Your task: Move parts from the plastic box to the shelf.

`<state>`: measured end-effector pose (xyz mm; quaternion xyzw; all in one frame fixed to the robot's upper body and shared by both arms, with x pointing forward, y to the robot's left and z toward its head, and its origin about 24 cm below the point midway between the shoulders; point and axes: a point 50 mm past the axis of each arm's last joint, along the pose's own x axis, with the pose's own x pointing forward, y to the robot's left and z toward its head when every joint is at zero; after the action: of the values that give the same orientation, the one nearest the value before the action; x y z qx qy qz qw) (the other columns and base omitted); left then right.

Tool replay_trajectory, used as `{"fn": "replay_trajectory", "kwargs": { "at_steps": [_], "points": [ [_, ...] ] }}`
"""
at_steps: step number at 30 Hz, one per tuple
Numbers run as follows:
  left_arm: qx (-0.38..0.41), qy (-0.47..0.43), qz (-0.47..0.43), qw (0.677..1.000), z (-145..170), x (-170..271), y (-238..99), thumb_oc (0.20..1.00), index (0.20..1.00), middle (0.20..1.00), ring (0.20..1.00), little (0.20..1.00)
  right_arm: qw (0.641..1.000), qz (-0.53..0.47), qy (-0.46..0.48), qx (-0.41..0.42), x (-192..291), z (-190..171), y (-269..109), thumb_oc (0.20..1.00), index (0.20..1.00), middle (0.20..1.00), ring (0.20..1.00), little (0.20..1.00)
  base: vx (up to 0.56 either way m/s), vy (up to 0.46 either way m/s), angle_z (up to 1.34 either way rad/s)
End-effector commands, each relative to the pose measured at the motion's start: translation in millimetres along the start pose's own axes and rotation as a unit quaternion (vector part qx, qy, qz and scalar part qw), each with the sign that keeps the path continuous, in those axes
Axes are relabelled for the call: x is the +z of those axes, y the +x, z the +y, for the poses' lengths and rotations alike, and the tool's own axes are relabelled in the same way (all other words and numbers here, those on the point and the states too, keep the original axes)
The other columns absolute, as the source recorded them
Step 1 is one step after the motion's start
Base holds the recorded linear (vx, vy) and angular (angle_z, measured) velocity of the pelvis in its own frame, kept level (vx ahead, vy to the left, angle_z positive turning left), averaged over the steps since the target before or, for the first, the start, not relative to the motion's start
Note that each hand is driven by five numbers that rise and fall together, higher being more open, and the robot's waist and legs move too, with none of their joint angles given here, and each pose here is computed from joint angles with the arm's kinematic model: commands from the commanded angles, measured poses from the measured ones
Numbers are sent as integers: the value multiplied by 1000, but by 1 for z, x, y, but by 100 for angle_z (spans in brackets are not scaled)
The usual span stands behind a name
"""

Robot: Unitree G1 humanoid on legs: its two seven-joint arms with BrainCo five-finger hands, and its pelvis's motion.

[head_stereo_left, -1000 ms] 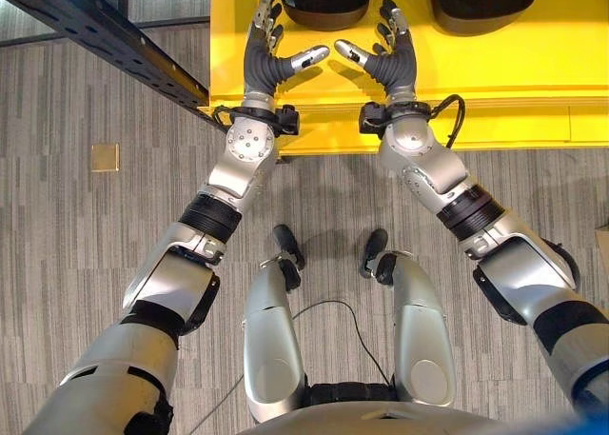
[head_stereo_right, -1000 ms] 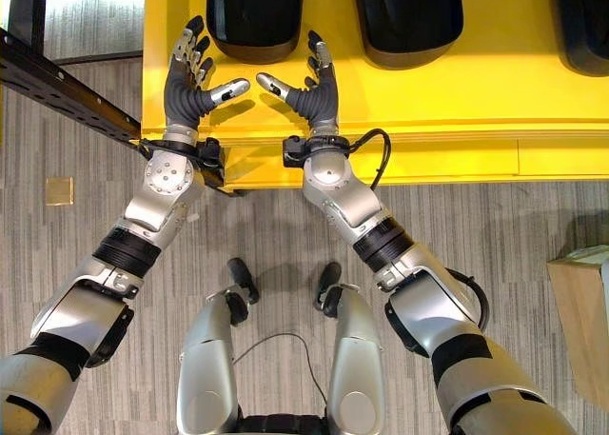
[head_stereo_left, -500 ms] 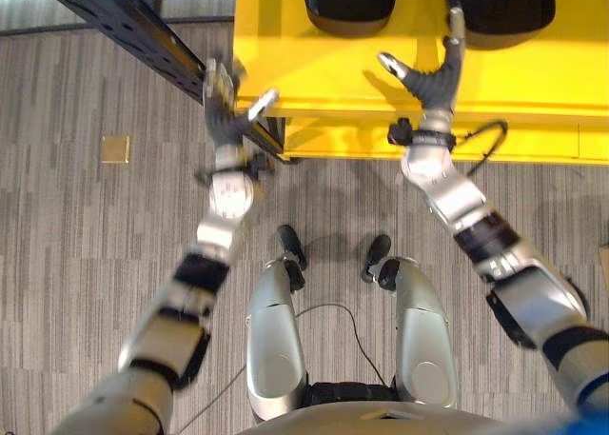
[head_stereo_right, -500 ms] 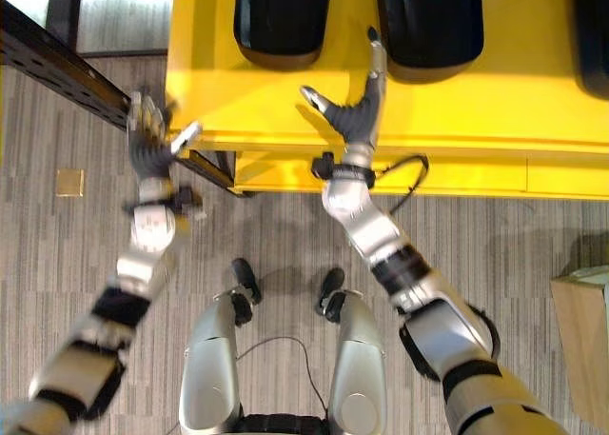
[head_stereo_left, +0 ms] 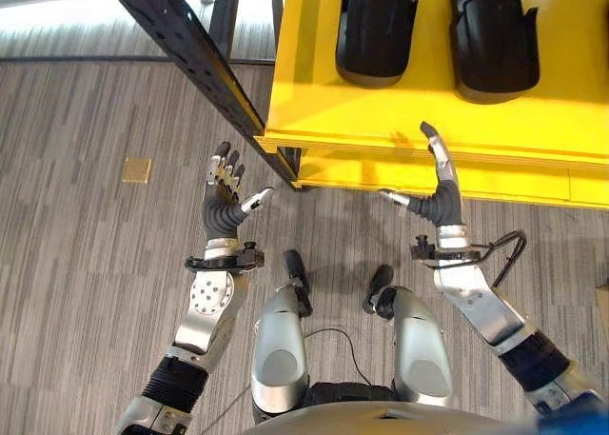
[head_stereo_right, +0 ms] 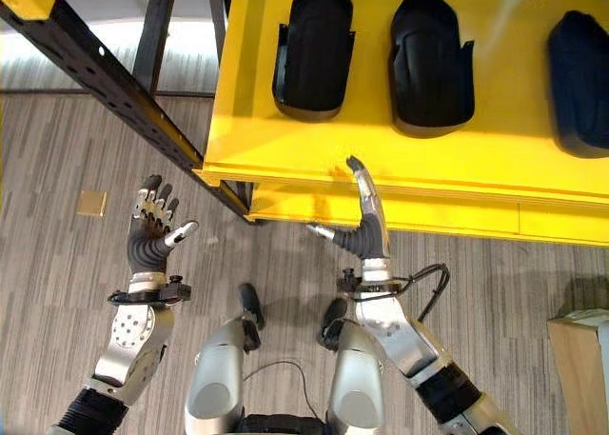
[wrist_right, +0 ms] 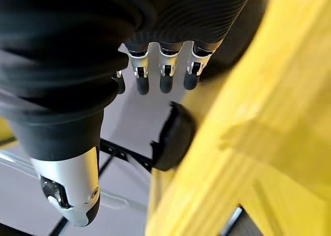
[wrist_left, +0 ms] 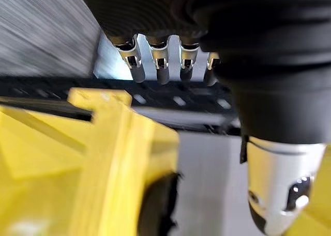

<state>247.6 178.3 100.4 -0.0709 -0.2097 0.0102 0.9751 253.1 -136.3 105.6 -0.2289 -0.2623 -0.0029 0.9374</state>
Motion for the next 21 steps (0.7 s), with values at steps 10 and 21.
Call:
{"fn": "replay_trajectory", "kwargs": {
  "at_steps": [10, 21],
  "points": [
    [-82, -17, 121, 989, 2, -26, -38, 1000, 1000, 1000, 1000, 1000, 998, 24, 4, 50, -22, -9, -13, 1000, 1000, 1000, 1000, 1000, 124, 6, -10],
    [-73, -5, 195, 978, 18, -40, -69, 1000, 1000, 1000, 1000, 1000, 999, 25, 12, 36, -24, -22, -30, 1000, 1000, 1000, 1000, 1000, 70, 1, -4]
  ]
}}
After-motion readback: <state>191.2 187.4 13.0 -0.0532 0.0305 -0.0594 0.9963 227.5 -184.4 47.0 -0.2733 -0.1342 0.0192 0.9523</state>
